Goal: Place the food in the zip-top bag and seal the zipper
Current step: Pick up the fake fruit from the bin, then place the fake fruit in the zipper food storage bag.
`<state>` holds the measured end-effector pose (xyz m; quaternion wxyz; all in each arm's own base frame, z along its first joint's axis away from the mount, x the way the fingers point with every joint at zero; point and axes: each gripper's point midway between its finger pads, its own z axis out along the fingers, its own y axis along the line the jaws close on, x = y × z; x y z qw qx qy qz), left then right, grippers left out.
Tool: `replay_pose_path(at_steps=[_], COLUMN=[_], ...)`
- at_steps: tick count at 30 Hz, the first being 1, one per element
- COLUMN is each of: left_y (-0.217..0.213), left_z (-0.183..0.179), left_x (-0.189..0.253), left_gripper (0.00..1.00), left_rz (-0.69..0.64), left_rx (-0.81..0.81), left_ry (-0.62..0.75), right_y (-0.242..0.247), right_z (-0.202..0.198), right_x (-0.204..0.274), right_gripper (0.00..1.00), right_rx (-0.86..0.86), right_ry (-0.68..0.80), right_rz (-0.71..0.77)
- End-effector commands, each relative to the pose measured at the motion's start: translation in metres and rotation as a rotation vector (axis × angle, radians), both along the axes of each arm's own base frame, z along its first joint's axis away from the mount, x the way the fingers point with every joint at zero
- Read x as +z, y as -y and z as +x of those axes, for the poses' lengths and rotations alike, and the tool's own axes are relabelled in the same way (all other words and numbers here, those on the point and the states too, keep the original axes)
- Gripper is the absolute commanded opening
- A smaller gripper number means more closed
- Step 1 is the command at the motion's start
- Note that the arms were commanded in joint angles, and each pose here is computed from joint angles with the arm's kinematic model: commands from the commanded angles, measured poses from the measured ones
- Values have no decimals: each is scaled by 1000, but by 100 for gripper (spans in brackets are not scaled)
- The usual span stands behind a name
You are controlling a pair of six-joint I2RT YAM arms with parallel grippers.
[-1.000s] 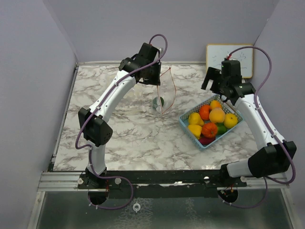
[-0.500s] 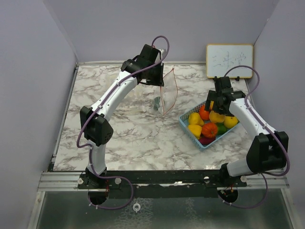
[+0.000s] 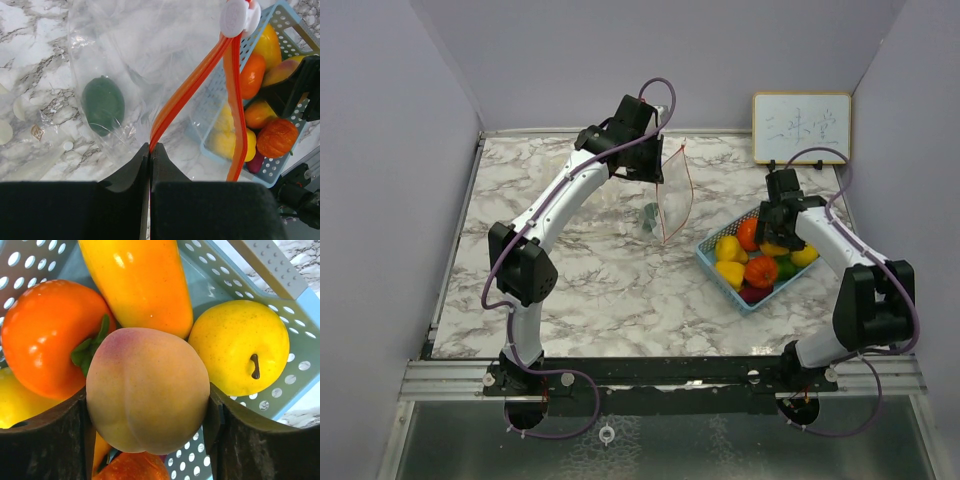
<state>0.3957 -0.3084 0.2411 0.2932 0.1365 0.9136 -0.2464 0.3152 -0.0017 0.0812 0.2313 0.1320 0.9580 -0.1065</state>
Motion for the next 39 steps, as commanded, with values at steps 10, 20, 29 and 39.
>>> replay_pose_path(at_steps=[10,20,29,39], left_y=[12,18,14,16], left_z=[2,5,-3,-12], left_x=[11,11,24,44], left_gripper=[0,0,0,0], left_rz=[-58,-70,-81,-134], left_rx=[-11,-17,-18,-28], left_ry=[7,4,18,24], right_y=[-109,-275,-268,-232], right_z=[40,3,48,91], right_x=[188,240,188,138], right_gripper=[47,47,47,54], right_rx=[448,1011,793,593], right_ry=[489,618,612,515], right_rz=[497,1009,935,648])
